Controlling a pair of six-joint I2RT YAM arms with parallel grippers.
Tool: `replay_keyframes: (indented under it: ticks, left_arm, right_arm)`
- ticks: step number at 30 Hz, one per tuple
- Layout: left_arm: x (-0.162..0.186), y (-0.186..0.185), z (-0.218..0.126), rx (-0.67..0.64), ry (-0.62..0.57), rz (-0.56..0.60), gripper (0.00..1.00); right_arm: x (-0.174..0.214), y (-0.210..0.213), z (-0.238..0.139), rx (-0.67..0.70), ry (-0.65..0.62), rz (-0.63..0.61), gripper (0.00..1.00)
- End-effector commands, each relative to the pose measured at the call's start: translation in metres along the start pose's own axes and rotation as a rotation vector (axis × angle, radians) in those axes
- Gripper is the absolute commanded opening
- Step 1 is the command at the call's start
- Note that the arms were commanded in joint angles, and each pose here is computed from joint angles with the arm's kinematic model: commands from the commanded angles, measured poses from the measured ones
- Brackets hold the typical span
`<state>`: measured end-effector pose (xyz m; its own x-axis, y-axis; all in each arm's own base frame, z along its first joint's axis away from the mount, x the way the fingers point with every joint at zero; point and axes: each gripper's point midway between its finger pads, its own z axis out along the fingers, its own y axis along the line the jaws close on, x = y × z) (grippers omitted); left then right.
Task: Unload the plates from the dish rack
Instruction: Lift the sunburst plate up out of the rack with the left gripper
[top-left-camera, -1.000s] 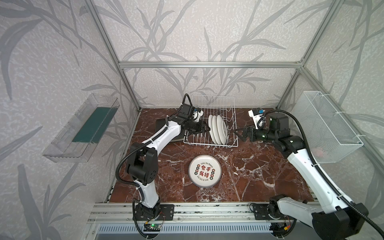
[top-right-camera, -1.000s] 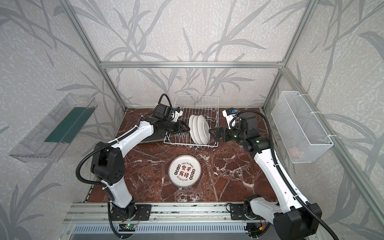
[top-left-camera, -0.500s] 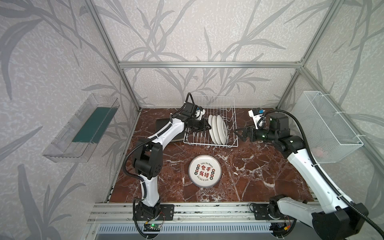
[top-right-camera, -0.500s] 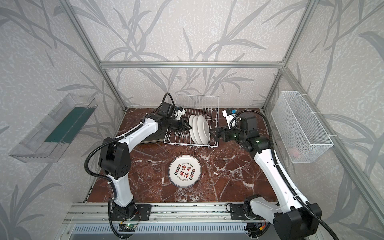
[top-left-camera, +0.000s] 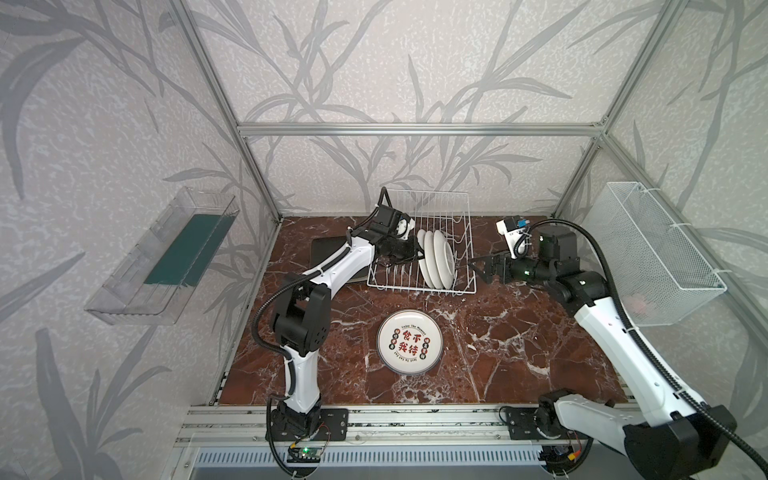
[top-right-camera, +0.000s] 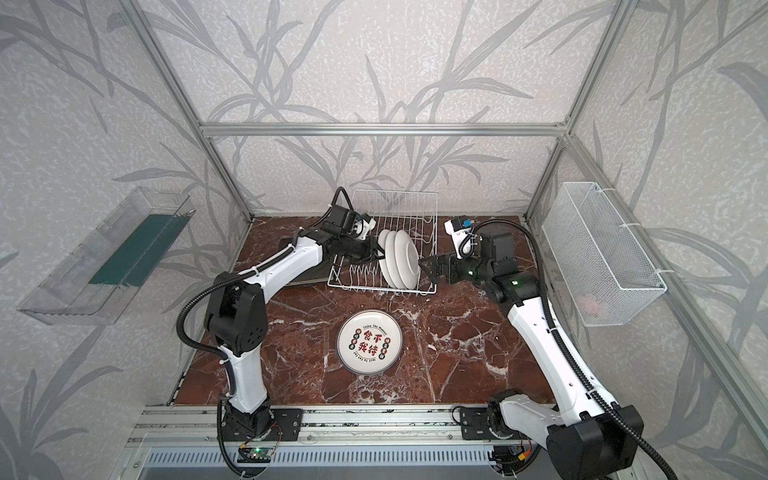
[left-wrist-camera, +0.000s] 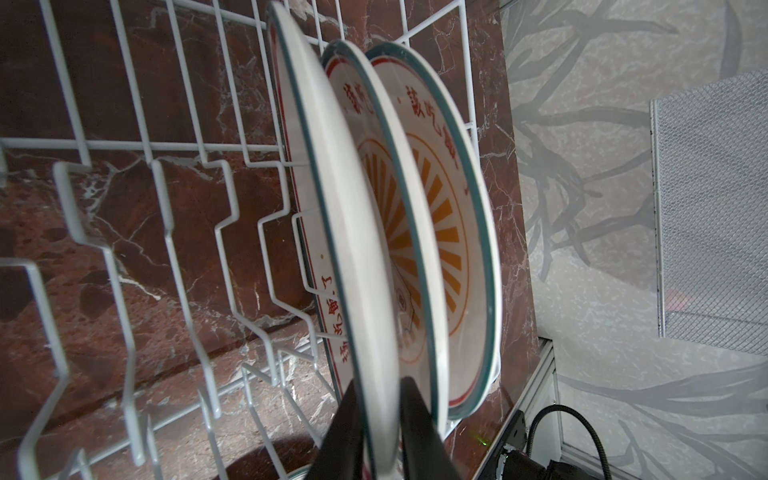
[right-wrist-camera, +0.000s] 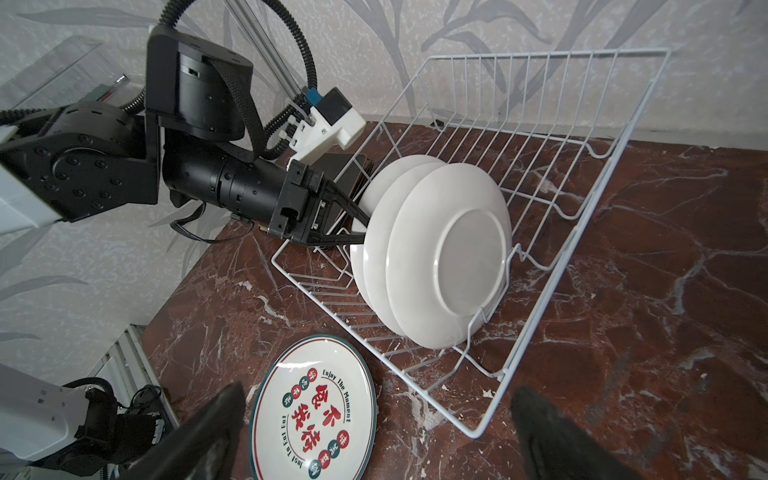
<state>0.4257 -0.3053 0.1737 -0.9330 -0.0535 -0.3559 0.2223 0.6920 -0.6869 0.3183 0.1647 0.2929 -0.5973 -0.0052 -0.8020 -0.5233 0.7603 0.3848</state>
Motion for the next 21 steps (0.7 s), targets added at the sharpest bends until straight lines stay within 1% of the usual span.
replay_keyframes:
  ticks: [1, 6, 12, 21]
  left_arm:
    - [-0.002, -0.002, 0.008, 0.014, -0.016, -0.051, 0.16]
    - [-0.002, -0.006, 0.011, 0.059, -0.043, -0.129, 0.08]
    - [-0.001, -0.012, 0.011, 0.059, -0.05, -0.149, 0.0]
    - [-0.002, -0.022, 0.004, 0.057, -0.038, -0.123, 0.0]
  right_arm:
    - [0.001, -0.002, -0.001, 0.012, 0.013, -0.016, 0.99]
    - [0.003, -0.002, -0.002, 0.019, 0.015, -0.026, 0.99]
    - [0.004, -0.003, -0.004, 0.026, 0.019, -0.038, 0.99]
    - [0.004, -0.003, -0.005, 0.031, 0.017, -0.047, 0.99]
